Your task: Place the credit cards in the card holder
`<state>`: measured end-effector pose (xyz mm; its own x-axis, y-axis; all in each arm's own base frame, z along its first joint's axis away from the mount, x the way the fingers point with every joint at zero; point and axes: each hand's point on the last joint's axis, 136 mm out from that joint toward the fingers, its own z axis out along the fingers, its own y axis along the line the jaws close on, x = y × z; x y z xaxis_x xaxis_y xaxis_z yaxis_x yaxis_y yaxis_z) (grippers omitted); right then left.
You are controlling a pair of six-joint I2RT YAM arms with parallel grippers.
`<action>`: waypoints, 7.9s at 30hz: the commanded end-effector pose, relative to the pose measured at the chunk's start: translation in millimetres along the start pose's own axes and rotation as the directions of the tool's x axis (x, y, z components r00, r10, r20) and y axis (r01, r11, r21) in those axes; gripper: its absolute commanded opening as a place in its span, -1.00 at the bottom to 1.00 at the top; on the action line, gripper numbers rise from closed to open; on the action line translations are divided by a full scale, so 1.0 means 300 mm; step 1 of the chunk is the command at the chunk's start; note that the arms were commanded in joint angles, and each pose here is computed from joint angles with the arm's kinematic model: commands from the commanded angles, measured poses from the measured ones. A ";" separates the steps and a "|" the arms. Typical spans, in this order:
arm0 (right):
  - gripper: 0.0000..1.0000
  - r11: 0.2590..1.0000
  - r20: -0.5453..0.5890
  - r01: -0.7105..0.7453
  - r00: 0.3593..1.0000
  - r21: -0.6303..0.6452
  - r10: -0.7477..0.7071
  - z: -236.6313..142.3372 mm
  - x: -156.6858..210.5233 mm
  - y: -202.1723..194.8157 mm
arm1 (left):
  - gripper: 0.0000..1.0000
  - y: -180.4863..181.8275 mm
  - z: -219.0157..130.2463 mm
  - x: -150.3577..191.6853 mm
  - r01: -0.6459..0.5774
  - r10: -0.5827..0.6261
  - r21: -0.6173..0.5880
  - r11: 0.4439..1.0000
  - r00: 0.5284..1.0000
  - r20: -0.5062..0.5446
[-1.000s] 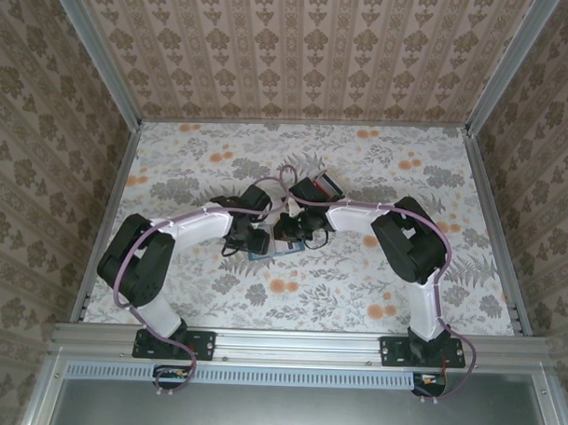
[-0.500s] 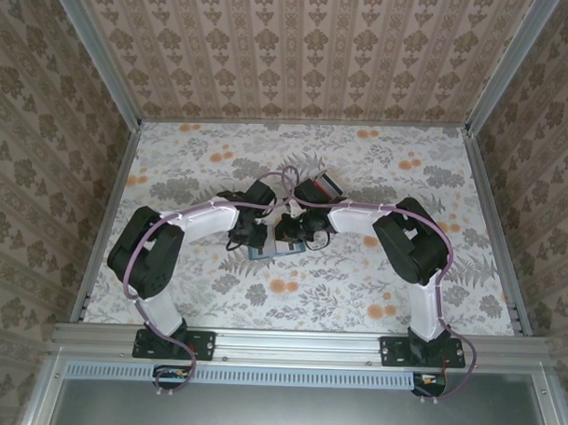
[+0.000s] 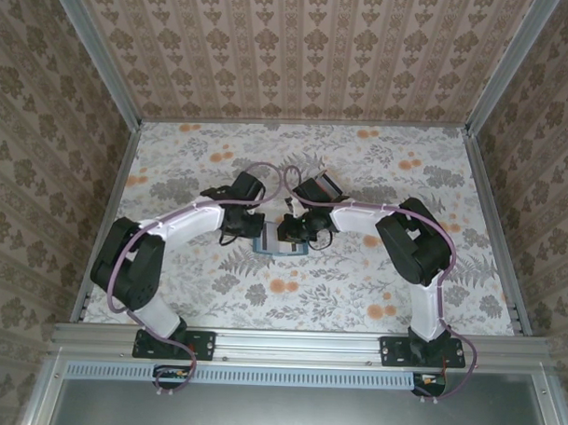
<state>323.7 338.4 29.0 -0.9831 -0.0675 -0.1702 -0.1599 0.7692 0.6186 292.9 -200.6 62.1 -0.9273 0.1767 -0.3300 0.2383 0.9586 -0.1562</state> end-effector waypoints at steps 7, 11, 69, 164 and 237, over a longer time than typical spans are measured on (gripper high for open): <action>-0.72 0.998 -0.003 0.061 0.998 0.019 -0.061 -0.042 -0.034 0.035 | -1.00 -0.062 -0.061 -0.029 0.091 -0.106 0.200 0.976 0.992 0.065; -0.70 0.998 -0.005 0.069 0.998 -0.011 -0.069 -0.059 -0.045 0.058 | -1.00 -0.083 -0.094 -0.040 0.106 -0.131 0.257 0.961 0.988 0.085; 0.15 0.952 -0.054 0.037 0.997 -0.303 -0.056 -0.033 0.001 0.216 | -1.00 -0.099 -0.216 -0.078 0.142 -0.187 0.326 0.935 0.976 0.112; 0.08 0.897 0.175 0.152 0.954 0.416 -0.244 -0.599 -0.452 -0.354 | -0.10 -0.132 -0.062 -0.418 0.130 -0.184 0.375 0.918 0.976 0.112; -0.04 0.892 0.154 0.116 0.967 0.436 -0.202 -0.595 -0.509 -0.436 | -0.19 -0.283 0.291 -0.408 0.128 -0.111 0.395 0.910 0.992 -0.066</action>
<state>477.7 141.9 91.5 -0.9188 -0.1438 -0.3676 -0.2339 0.9485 0.2135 426.7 -340.8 54.3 -0.9432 0.0783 -0.3229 0.2665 0.7586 -0.5946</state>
